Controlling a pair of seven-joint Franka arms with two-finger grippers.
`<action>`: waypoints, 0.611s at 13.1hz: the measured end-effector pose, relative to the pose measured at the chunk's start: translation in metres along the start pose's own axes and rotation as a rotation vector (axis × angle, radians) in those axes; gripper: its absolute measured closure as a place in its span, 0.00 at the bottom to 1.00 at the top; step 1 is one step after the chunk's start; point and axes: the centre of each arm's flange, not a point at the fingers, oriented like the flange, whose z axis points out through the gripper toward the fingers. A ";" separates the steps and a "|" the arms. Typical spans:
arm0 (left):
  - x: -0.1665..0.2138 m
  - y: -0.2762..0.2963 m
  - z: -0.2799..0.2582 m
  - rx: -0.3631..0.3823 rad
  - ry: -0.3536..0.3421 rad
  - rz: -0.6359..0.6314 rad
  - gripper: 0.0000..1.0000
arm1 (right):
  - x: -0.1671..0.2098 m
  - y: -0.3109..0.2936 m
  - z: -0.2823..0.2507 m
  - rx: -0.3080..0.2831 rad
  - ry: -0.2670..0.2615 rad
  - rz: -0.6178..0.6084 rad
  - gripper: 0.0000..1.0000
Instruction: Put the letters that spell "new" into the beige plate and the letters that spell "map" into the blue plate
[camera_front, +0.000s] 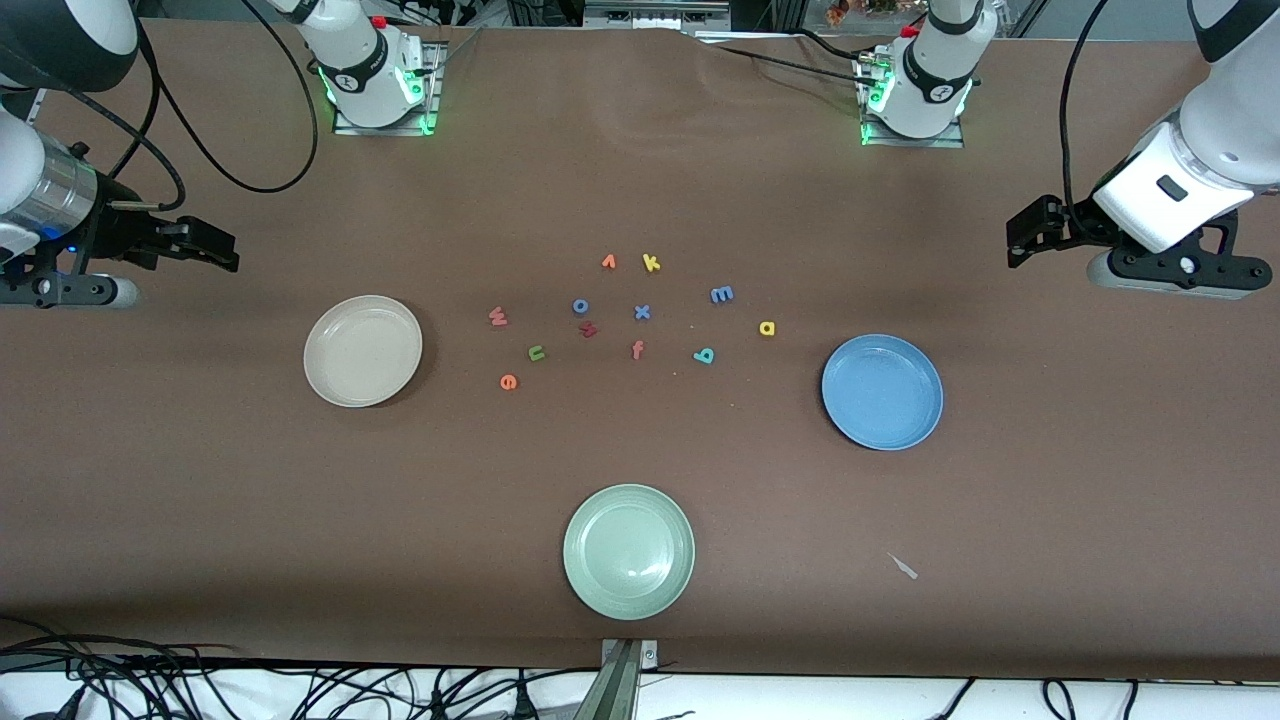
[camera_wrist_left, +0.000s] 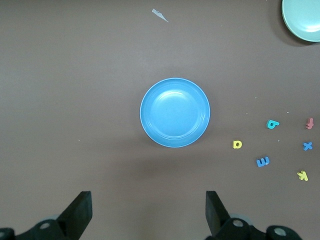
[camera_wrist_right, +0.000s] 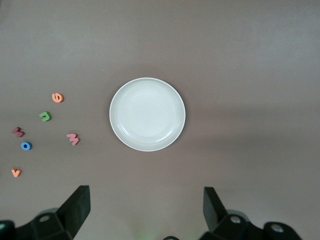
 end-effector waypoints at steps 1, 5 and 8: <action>0.001 0.000 0.002 0.000 -0.003 0.000 0.00 | 0.000 0.000 0.000 0.000 0.000 0.000 0.00; 0.005 0.000 0.009 -0.001 -0.016 0.000 0.00 | 0.000 -0.001 0.000 0.000 0.000 -0.002 0.00; 0.006 0.000 0.011 -0.001 -0.018 0.000 0.00 | 0.000 -0.001 0.000 0.000 0.000 -0.002 0.00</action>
